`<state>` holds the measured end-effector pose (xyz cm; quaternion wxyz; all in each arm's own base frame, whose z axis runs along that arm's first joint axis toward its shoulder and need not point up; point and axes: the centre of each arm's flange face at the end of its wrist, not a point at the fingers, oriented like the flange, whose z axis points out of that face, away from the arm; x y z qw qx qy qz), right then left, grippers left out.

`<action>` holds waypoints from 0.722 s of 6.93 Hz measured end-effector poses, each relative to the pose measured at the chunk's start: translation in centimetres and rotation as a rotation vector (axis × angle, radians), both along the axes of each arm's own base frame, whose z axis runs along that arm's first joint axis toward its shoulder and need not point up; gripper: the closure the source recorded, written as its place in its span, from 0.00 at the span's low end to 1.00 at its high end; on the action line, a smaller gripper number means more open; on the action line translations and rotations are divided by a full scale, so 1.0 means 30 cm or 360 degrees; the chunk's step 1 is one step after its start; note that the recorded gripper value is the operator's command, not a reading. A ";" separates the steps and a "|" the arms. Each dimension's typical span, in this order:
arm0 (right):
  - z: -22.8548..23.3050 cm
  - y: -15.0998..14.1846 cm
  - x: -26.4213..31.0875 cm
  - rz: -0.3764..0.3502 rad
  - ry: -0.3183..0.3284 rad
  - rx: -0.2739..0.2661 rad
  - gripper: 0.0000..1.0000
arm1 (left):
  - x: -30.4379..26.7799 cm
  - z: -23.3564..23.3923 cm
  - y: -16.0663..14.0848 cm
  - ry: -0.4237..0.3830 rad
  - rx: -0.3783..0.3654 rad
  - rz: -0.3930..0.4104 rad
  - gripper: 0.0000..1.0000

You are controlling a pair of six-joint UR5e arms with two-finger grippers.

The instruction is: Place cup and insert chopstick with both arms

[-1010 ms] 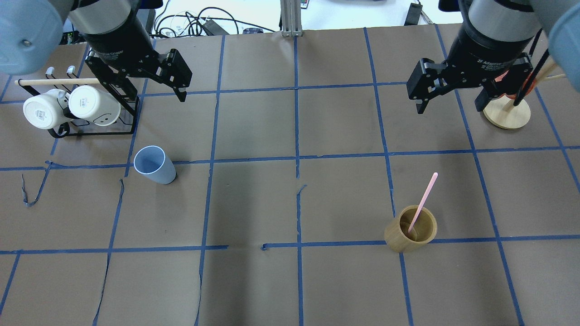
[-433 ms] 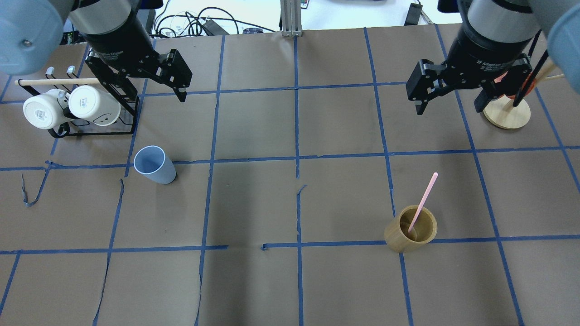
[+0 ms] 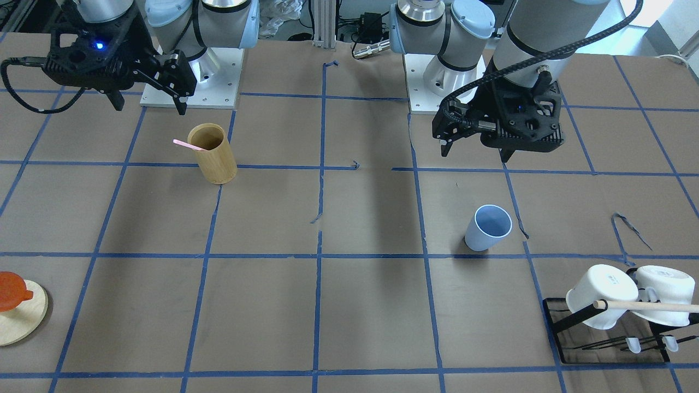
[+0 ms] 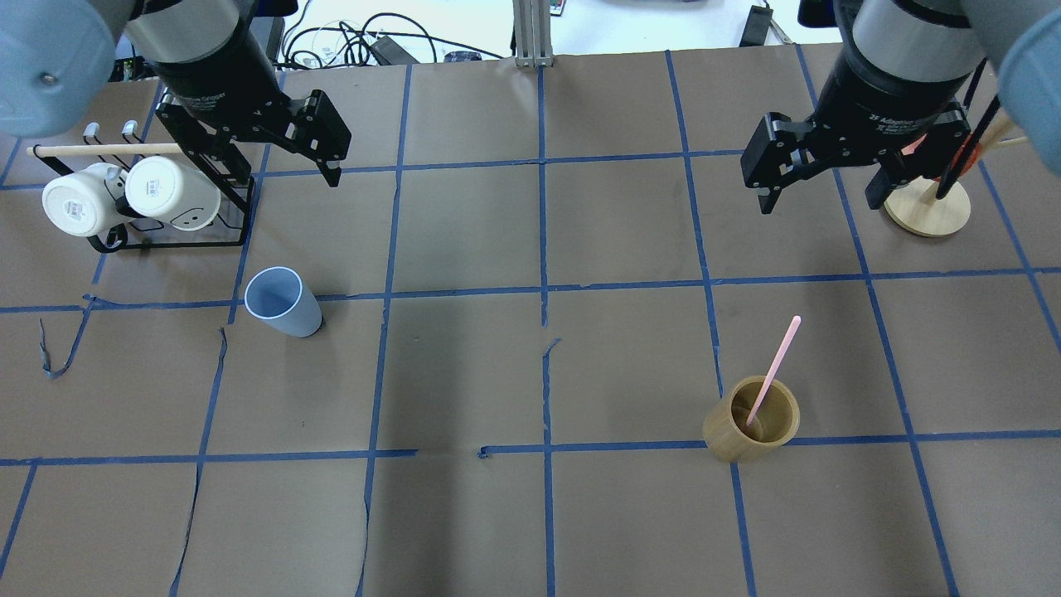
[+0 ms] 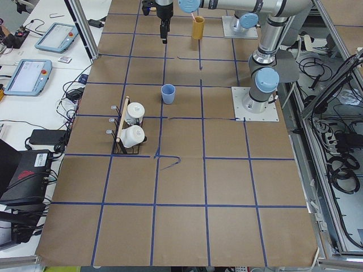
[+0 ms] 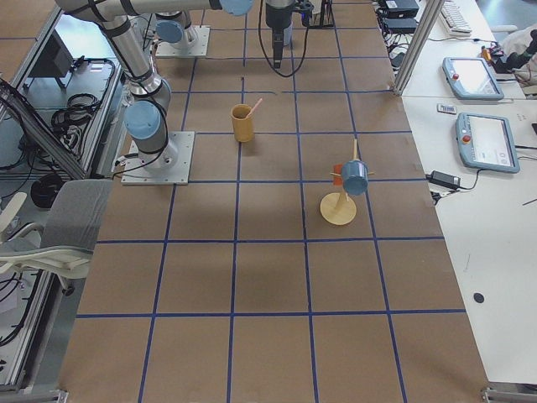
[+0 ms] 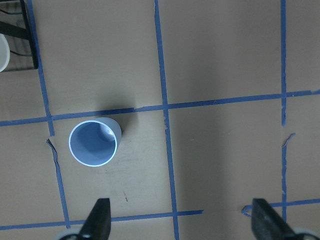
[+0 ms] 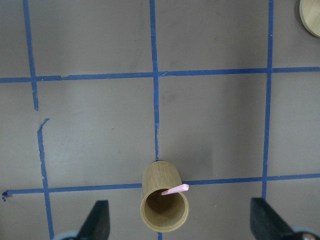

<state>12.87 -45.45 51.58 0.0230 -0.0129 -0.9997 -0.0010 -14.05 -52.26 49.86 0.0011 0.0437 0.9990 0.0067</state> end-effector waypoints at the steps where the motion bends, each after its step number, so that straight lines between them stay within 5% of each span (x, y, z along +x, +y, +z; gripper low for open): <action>1: -0.005 0.006 0.001 0.0000 -0.0001 0.0006 0.00 | 0.005 -0.016 -0.012 0.0009 0.0003 0.0002 0.00; 5: -0.035 0.015 0.038 -0.0007 -0.0130 0.0070 0.00 | 0.077 -0.143 -0.048 0.0017 -0.0024 0.0051 0.00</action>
